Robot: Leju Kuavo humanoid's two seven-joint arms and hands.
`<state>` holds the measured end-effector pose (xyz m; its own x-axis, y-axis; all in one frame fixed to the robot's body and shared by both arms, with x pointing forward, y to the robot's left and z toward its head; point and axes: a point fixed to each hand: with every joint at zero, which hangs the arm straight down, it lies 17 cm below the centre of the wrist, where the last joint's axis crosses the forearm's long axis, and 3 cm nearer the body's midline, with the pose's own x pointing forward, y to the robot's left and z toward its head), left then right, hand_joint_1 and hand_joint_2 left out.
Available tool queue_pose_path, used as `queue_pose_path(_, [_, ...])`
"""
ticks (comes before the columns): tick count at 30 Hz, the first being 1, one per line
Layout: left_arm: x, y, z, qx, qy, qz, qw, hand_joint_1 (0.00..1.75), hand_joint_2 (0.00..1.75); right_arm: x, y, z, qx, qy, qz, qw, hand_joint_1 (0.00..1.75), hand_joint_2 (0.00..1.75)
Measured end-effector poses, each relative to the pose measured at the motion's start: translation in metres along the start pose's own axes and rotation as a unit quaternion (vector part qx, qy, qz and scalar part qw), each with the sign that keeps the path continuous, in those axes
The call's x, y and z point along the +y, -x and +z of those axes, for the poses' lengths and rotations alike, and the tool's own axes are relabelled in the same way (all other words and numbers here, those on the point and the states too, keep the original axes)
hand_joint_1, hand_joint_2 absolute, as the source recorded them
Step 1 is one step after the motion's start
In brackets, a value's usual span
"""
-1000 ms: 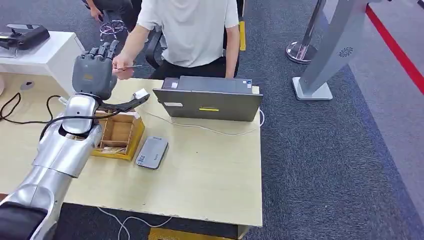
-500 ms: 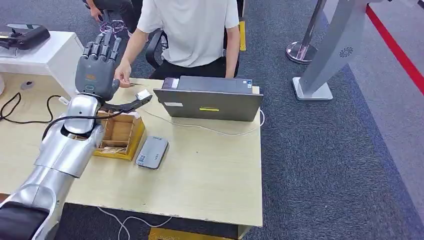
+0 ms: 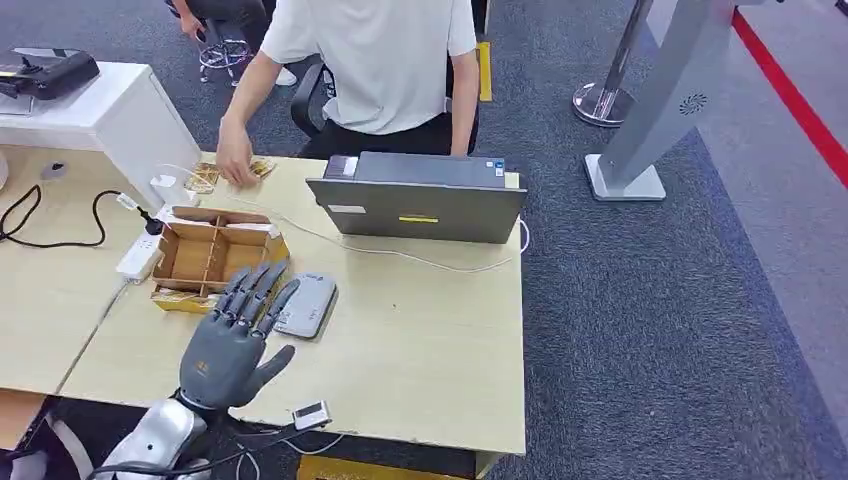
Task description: Pass the card to the sensor for recognition and then transmit it.
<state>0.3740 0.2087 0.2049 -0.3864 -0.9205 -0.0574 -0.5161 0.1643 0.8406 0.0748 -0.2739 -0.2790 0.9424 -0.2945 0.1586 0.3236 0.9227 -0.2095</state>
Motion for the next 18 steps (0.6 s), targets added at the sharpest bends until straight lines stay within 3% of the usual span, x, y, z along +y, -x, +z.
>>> queue_pose_path(10, [-0.034, 0.098, 0.019, 0.096, 0.045, -0.075, 0.992, 0.0, 1.75, -0.003, -0.002, -0.001, -0.005, 0.002, 0.019, 1.0, 0.0, 0.0])
queue_pose_path(18, [-0.056, 0.137, 0.029, 0.129, 0.068, -0.101, 0.984, 0.0, 1.75, -0.003, -0.003, -0.001, -0.004, 0.002, 0.028, 1.0, 0.0, 0.0])
